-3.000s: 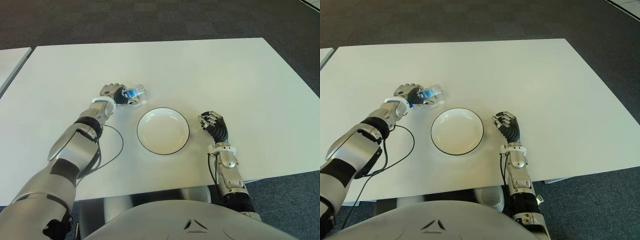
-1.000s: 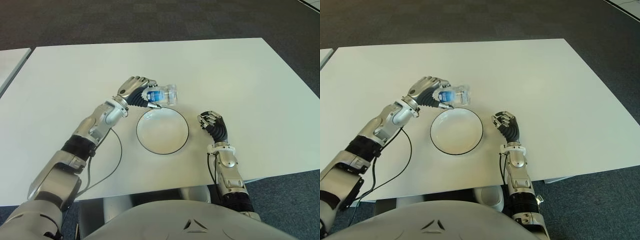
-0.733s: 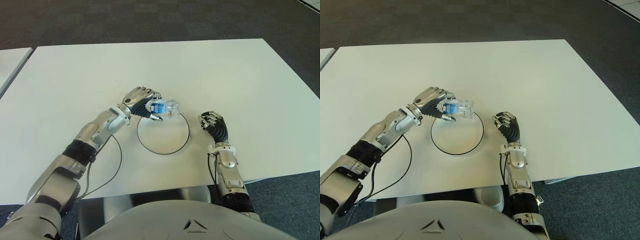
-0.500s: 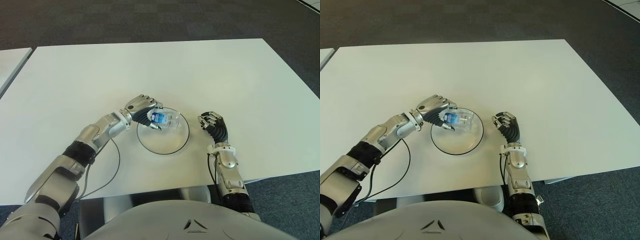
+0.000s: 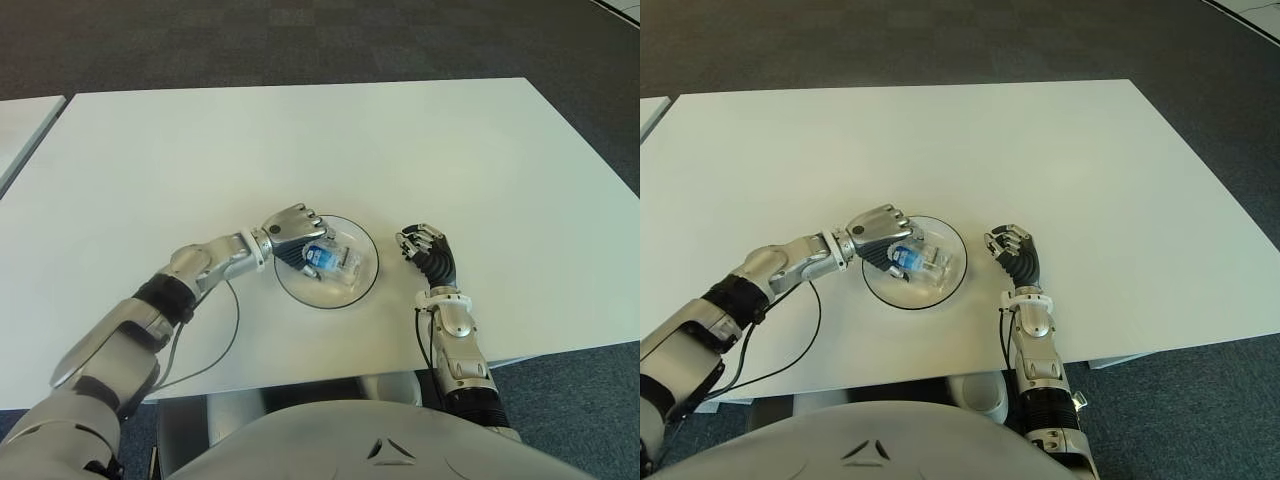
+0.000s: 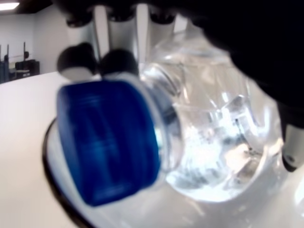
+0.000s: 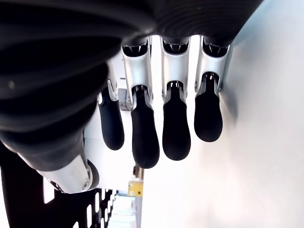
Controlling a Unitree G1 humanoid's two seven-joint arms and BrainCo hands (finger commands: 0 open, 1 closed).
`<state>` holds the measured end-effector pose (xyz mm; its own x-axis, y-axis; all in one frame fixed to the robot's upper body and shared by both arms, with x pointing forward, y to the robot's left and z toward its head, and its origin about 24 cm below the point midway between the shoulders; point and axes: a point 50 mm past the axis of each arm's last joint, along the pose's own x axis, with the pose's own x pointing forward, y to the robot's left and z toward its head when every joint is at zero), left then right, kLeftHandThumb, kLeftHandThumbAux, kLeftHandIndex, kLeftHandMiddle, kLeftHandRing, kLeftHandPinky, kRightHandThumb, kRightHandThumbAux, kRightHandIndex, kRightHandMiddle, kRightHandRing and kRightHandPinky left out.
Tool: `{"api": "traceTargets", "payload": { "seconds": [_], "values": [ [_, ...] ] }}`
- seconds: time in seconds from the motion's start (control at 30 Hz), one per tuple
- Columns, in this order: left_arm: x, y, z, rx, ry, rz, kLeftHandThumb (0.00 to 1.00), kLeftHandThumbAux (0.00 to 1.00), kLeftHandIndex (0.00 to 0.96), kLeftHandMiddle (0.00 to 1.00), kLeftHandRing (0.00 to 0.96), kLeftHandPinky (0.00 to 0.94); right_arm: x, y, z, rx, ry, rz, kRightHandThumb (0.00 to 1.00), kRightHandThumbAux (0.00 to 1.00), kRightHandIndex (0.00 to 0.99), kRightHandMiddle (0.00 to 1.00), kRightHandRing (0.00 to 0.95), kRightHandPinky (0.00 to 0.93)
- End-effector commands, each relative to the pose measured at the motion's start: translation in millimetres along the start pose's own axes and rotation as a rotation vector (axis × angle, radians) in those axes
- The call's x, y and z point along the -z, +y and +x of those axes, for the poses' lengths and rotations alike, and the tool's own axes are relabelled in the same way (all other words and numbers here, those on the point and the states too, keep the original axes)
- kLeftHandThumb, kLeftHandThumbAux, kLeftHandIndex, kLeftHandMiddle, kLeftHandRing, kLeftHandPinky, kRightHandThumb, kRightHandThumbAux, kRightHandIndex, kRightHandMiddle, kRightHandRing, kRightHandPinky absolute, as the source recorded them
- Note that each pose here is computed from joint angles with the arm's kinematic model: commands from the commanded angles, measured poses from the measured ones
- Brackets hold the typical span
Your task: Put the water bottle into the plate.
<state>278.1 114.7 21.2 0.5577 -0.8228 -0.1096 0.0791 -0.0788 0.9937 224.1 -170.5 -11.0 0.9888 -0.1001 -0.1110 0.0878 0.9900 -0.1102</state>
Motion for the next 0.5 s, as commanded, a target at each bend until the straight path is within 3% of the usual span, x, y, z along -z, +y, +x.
{"api": "traceTargets", "payload": {
  "seconds": [0.03, 0.33, 0.5],
  "values": [
    [-2.3, -15.5, -0.1, 0.054, -0.013, 0.070, 0.855, 0.664, 0.417, 0.587, 0.849, 0.859, 12.3, -0.4, -5.5, 0.003, 0.074, 0.009, 0.704, 0.728, 0.435, 0.649, 0.649, 0.658],
    [-3.5, -20.2, 2.0, 0.014, -0.028, 0.114, 0.853, 0.664, 0.414, 0.581, 0.821, 0.823, 12.3, -0.6, -5.5, 0.007, 0.074, 0.006, 0.704, 0.728, 0.435, 0.652, 0.653, 0.663],
    [-4.1, -21.7, 2.2, -0.016, -0.036, 0.112, 0.850, 0.665, 0.409, 0.586, 0.759, 0.741, 12.3, -0.7, -5.7, 0.004, 0.071, 0.005, 0.704, 0.728, 0.435, 0.654, 0.650, 0.652]
  ]
}}
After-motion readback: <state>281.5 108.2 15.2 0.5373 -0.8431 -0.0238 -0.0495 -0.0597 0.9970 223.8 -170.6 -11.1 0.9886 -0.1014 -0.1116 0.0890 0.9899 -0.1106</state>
